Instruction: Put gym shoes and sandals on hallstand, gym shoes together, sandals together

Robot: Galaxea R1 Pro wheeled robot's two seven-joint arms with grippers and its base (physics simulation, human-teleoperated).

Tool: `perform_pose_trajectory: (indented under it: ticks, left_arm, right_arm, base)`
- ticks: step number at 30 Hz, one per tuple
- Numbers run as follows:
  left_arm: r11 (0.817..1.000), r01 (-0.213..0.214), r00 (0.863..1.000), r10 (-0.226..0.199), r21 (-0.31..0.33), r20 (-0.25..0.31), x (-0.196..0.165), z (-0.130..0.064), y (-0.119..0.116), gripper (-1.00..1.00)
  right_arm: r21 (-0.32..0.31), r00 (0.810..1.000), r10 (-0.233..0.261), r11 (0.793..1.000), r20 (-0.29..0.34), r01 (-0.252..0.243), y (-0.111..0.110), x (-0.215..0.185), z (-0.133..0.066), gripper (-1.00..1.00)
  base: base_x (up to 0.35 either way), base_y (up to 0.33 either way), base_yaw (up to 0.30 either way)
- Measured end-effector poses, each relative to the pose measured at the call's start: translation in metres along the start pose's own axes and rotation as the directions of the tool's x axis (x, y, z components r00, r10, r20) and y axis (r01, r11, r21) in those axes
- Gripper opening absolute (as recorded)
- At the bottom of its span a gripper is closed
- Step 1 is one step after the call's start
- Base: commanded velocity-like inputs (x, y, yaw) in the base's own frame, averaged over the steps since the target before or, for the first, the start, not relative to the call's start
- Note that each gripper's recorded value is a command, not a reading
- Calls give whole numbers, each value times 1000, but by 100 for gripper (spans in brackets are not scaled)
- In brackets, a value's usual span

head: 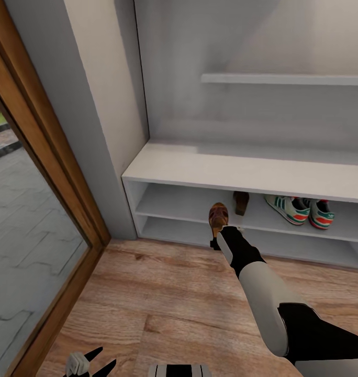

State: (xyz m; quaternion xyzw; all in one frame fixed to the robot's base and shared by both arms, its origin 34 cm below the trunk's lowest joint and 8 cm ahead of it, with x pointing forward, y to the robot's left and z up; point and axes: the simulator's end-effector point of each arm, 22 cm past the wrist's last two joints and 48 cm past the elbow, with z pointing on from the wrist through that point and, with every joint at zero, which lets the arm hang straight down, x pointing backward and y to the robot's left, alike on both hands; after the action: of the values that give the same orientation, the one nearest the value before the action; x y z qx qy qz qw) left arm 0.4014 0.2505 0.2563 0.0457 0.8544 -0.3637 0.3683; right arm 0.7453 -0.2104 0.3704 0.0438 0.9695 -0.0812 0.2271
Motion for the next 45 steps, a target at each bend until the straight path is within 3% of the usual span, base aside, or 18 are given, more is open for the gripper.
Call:
perform_pose_trajectory:
  ticks: [6, 16, 45]
  left_arm:
    - [1000, 0, 1000, 0, -1, -2, 0, 0, 1, 100]
    - [1000, 23, 999, -23, -10, -26, 13, -1, 5, 100]
    - [1000, 23, 999, -23, -8, -28, 14, -1, 4, 100]
  right_arm:
    - [0, 1000, 0, 1000, -1, 0, 0, 0, 1, -100]
    - [1, 999, -5, 1000, -33, 5, 2, 15, 18, -100]
    - [1, 999, -4, 1000, -33, 4, 2, 15, 18, -100]
  base:
    - [0, 0, 0]
    - [0, 0, 0]
    - [56, 0, -28]
